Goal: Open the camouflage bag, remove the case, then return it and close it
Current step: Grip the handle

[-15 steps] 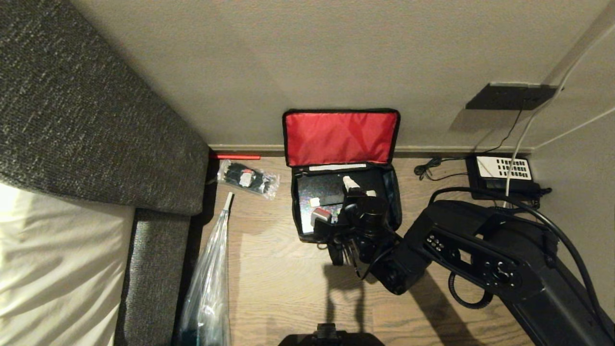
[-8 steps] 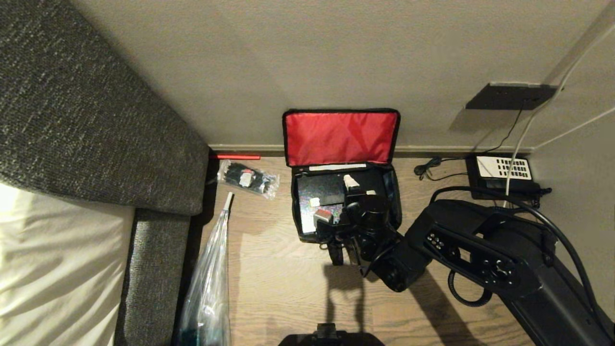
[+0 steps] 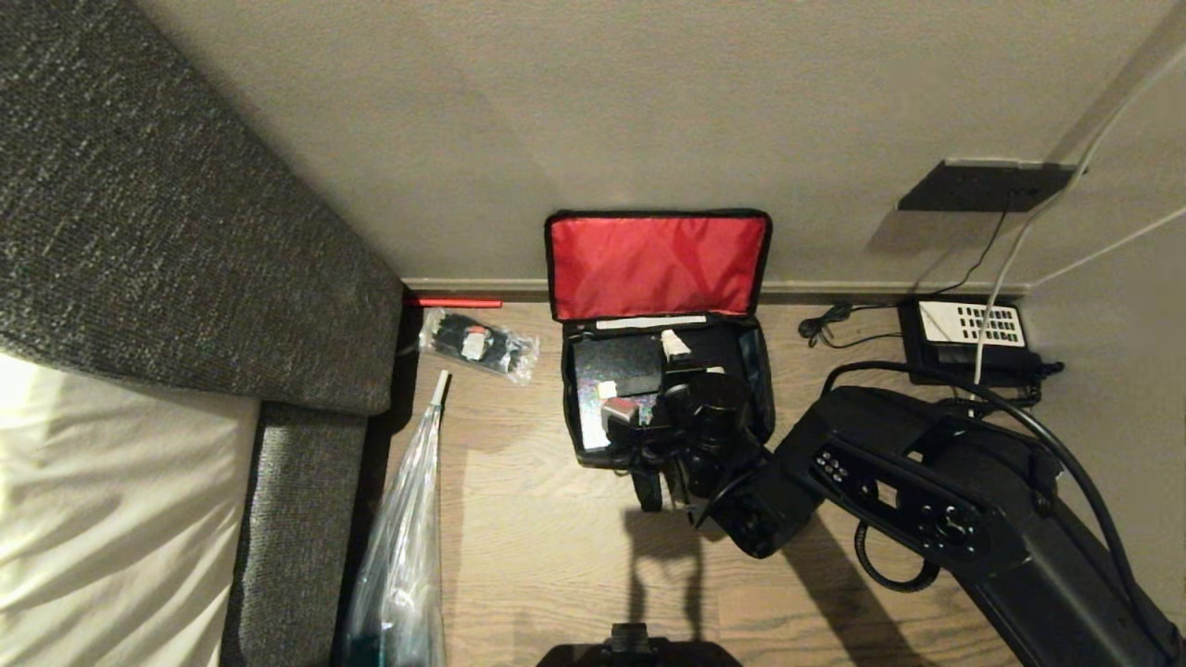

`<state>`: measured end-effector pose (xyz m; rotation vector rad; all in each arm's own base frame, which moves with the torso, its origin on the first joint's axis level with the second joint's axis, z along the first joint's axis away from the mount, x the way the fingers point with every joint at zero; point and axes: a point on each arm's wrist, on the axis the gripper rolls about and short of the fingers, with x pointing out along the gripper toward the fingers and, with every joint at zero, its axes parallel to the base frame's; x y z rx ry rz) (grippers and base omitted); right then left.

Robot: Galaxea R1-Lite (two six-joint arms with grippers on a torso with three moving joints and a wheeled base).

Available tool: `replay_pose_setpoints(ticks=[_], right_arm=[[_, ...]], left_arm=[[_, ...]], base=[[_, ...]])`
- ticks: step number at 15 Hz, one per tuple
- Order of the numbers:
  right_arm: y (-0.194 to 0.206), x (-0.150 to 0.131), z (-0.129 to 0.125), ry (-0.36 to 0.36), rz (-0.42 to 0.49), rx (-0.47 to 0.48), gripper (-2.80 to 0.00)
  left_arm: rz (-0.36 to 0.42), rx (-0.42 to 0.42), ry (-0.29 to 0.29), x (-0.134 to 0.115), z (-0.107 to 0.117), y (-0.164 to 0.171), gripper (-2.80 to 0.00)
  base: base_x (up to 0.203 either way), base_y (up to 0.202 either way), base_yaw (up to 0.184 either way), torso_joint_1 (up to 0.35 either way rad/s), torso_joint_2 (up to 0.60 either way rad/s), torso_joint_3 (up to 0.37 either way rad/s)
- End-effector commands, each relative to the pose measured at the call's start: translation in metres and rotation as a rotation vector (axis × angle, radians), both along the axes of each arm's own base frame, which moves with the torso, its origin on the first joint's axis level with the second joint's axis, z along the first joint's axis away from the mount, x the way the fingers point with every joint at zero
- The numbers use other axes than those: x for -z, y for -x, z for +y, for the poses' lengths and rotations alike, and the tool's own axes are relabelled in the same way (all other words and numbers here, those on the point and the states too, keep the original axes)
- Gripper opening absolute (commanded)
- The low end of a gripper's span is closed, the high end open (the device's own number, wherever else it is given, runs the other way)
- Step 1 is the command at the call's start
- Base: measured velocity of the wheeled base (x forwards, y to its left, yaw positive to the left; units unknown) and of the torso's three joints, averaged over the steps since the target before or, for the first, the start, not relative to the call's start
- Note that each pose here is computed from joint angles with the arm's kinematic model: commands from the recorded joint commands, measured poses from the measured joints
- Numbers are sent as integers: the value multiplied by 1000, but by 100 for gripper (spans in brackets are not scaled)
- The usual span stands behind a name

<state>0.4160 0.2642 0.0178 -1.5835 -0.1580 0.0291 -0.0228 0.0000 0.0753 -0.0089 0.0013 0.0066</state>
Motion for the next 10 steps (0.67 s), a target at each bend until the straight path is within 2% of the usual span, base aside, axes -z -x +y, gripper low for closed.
replay_pose_setpoints(ticks=[1, 5, 10], right_arm=[[-1, -1, 1, -4, -15, 3, 0], [-3, -8, 3, -41, -83, 3, 0], [-4, -3, 3, -40, -80, 3, 0]], left_arm=[[2, -1, 0, 0, 0, 0, -280], [0, -1, 0, 0, 0, 0, -280], [1, -1, 0, 0, 0, 0, -280]], base=[[0, 0, 0, 0, 0, 0], [0, 0, 0, 0, 0, 0], [0, 0, 0, 0, 0, 0]])
